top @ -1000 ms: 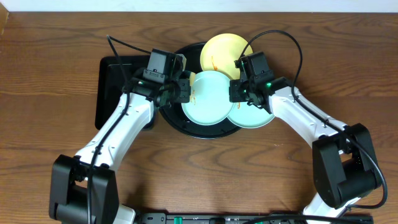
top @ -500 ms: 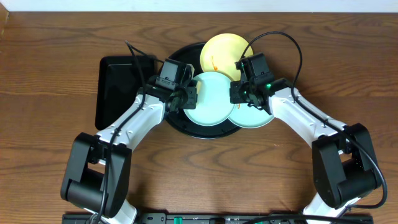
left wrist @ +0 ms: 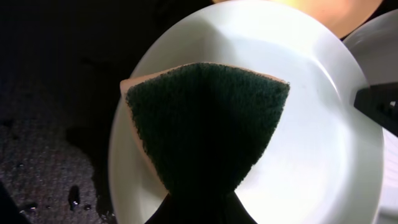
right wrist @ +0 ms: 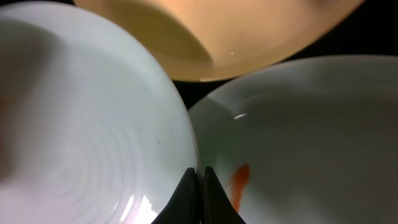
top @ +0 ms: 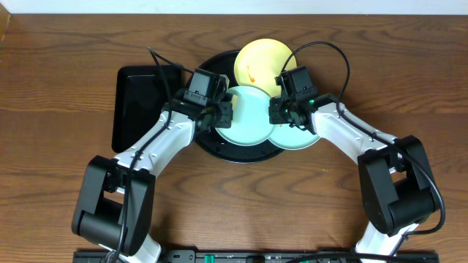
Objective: Clean dirty plates on tray and stack at the side
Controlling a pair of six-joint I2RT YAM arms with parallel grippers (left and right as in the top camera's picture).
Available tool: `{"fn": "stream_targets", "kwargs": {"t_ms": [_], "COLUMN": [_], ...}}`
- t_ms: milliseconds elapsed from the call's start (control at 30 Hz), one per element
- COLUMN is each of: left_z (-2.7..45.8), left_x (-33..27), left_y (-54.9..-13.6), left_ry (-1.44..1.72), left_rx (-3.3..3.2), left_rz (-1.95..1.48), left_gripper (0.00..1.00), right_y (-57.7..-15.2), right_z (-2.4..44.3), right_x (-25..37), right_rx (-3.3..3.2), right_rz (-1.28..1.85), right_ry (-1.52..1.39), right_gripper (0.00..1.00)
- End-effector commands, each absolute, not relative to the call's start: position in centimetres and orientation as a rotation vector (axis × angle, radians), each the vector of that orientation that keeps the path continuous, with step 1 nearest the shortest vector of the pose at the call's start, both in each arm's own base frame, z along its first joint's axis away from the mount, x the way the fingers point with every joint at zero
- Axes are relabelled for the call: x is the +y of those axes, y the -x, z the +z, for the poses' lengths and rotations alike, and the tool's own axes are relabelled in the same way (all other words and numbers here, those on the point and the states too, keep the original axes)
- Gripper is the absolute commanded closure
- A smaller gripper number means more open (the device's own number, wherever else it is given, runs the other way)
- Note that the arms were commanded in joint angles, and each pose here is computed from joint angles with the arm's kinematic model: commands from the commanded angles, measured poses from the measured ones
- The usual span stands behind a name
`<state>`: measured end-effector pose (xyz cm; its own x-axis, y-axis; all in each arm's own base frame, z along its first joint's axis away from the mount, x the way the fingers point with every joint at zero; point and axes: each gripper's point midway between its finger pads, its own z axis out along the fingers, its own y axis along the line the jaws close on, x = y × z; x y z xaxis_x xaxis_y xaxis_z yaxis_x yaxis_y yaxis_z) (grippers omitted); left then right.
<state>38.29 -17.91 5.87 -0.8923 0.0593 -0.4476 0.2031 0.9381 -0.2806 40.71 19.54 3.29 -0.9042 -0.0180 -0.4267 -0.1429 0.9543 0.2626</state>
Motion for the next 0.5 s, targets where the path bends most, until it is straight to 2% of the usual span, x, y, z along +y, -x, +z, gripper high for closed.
{"fn": "stream_targets", "kwargs": {"t_ms": [0, 467], "left_z": [4.5, 5.3], "left_x": [-18.4, -18.0], "left_y": [-37.9, -39.2], "left_ry": [-0.246, -0.261], "left_rx": [2.676, 2.613], "left_rz": [-0.422, -0.361], "left_gripper": [0.93, 0.93], "right_y": [-40.5, -41.3], "right_z": [2.7, 3.4], "right_x": [19.3, 19.8], "right_rx": [2.689, 2.648], "right_rz": [0.391, 0.402], "right_ry": [0.118, 0.142], "right_gripper": [0.99, 0.99]}}
